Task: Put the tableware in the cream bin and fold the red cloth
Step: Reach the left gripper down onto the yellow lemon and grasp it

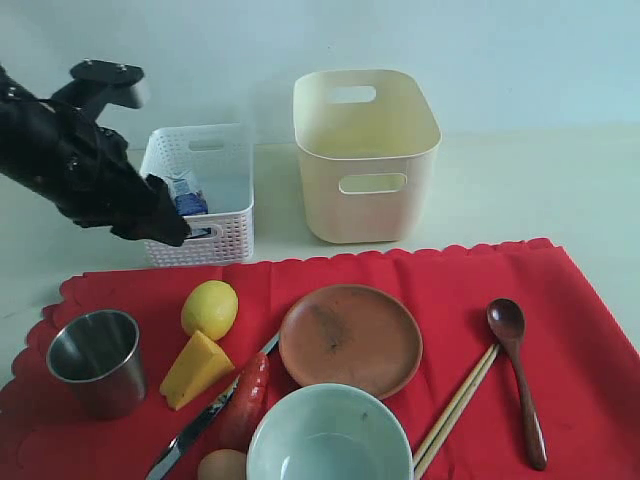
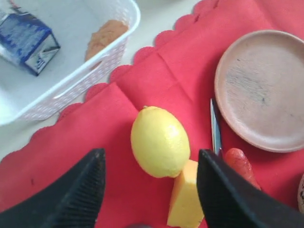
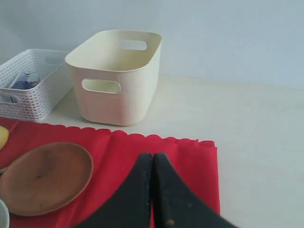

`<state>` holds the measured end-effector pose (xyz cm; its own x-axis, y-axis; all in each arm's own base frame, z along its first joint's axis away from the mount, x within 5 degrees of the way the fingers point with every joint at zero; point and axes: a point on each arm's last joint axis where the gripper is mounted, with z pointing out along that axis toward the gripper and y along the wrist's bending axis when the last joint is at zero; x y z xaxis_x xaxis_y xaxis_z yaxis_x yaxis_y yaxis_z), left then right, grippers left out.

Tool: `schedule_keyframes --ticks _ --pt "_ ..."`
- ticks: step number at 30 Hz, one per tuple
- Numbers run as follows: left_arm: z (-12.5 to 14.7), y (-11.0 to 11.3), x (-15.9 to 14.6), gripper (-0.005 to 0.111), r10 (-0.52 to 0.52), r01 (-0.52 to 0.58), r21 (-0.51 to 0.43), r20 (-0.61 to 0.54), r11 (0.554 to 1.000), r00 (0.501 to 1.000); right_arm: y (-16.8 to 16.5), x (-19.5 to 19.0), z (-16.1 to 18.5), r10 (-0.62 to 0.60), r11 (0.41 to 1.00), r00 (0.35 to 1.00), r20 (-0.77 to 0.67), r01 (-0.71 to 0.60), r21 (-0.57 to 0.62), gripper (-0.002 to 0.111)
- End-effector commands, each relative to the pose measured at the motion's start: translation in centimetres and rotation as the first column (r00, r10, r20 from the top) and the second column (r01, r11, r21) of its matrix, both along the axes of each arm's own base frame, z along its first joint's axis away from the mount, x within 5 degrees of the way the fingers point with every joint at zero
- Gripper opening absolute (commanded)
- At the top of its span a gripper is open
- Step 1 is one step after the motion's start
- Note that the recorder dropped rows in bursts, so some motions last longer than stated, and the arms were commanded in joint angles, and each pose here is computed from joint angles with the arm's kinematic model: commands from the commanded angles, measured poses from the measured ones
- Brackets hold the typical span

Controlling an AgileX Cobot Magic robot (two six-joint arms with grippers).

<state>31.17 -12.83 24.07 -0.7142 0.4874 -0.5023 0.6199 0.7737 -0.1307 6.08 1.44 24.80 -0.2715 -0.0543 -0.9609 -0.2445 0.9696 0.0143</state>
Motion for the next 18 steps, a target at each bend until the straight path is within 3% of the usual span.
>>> schedule_keyframes --ticks 1,6,18 --pt "-1.1 -2.2 0.6 0.056 -0.064 0.064 0.065 -0.010 0.996 0.998 -0.3 0.0 0.0 -0.050 0.999 0.999 0.019 0.050 0.007 0.000" --pt "-3.1 -3.1 2.2 0.064 0.012 -0.003 0.108 -0.075 0.994 0.997 -0.8 -1.0 0.5 -0.093 0.995 0.991 0.094 0.091 0.030 0.000" --pt "-7.7 -3.8 3.2 0.064 0.049 -0.018 0.149 -0.207 0.989 0.977 -1.1 -2.3 0.9 -0.101 0.994 0.976 0.191 0.091 0.059 0.000"
